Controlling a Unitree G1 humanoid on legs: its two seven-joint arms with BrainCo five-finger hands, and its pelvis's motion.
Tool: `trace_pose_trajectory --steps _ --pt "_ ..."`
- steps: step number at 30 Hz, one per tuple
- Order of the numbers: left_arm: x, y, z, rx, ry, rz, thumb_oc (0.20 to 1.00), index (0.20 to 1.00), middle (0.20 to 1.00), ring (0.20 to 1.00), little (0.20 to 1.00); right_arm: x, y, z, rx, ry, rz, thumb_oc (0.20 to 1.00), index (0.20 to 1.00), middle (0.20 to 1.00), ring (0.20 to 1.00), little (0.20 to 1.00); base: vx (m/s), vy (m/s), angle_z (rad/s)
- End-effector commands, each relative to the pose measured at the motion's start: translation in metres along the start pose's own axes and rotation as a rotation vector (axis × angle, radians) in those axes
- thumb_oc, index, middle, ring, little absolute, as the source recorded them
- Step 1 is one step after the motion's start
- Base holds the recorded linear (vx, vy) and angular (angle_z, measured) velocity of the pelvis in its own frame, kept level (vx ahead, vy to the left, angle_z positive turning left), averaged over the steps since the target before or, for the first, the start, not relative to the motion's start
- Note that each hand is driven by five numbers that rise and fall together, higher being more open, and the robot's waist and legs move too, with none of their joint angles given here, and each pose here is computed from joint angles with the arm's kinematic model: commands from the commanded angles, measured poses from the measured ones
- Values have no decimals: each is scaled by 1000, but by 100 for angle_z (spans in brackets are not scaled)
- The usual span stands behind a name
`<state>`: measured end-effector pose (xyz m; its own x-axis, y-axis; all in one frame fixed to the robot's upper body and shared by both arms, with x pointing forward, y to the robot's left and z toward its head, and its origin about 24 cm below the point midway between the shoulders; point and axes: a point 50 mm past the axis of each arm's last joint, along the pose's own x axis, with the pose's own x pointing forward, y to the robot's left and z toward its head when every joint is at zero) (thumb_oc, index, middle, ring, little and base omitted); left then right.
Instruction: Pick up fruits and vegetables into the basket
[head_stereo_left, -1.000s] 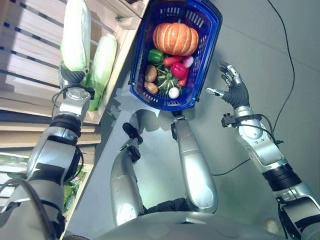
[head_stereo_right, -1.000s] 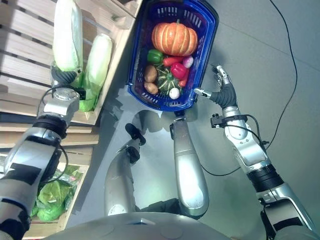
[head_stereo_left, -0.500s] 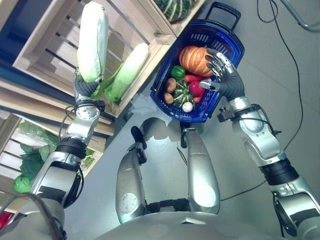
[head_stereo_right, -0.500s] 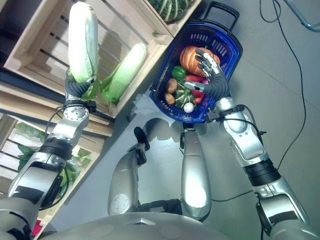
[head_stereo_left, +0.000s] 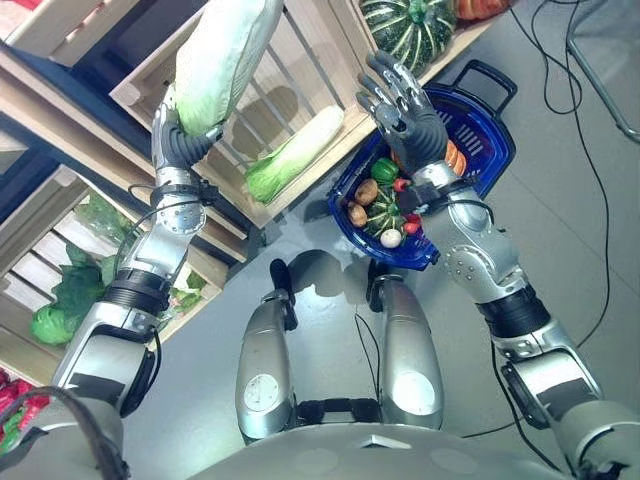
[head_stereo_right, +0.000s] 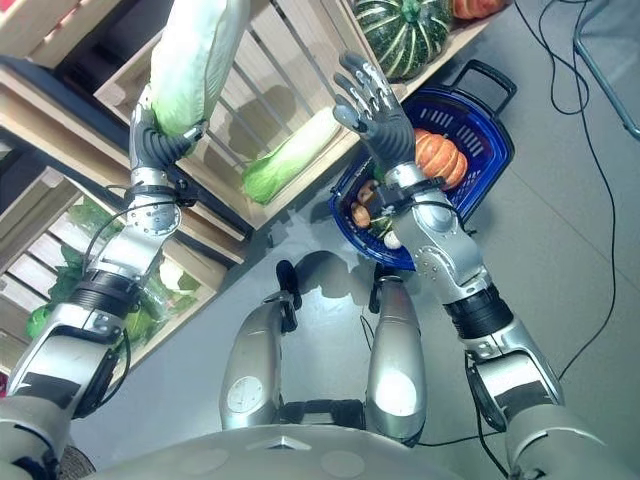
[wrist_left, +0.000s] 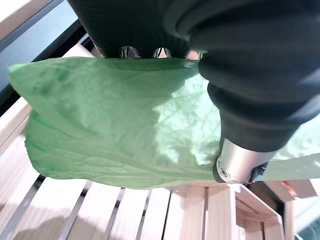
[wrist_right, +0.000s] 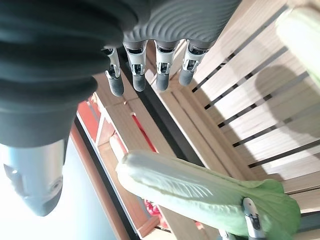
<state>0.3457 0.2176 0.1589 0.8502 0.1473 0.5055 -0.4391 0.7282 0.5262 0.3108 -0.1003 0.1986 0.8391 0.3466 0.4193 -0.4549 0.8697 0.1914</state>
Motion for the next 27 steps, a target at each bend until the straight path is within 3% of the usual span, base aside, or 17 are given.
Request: trace_pose_trajectory --steps 1,17,27 --pt "11 12 45 14 -255 3 200 200 200 200 200 12 20 23 91 -128 12 1000 1000 1000 1000 1000 38 -53 10" --pt "-3 -28 90 114 -506 -70 200 200 200 200 200 19 21 -9 327 21 -144 1000 1000 1000 1000 1000 27 -22 5" --pt "-13 -46 110 165 -621 -133 200 200 200 200 200 17 40 -30 562 147 -38 1000 1000 1000 1000 1000 1 -17 3"
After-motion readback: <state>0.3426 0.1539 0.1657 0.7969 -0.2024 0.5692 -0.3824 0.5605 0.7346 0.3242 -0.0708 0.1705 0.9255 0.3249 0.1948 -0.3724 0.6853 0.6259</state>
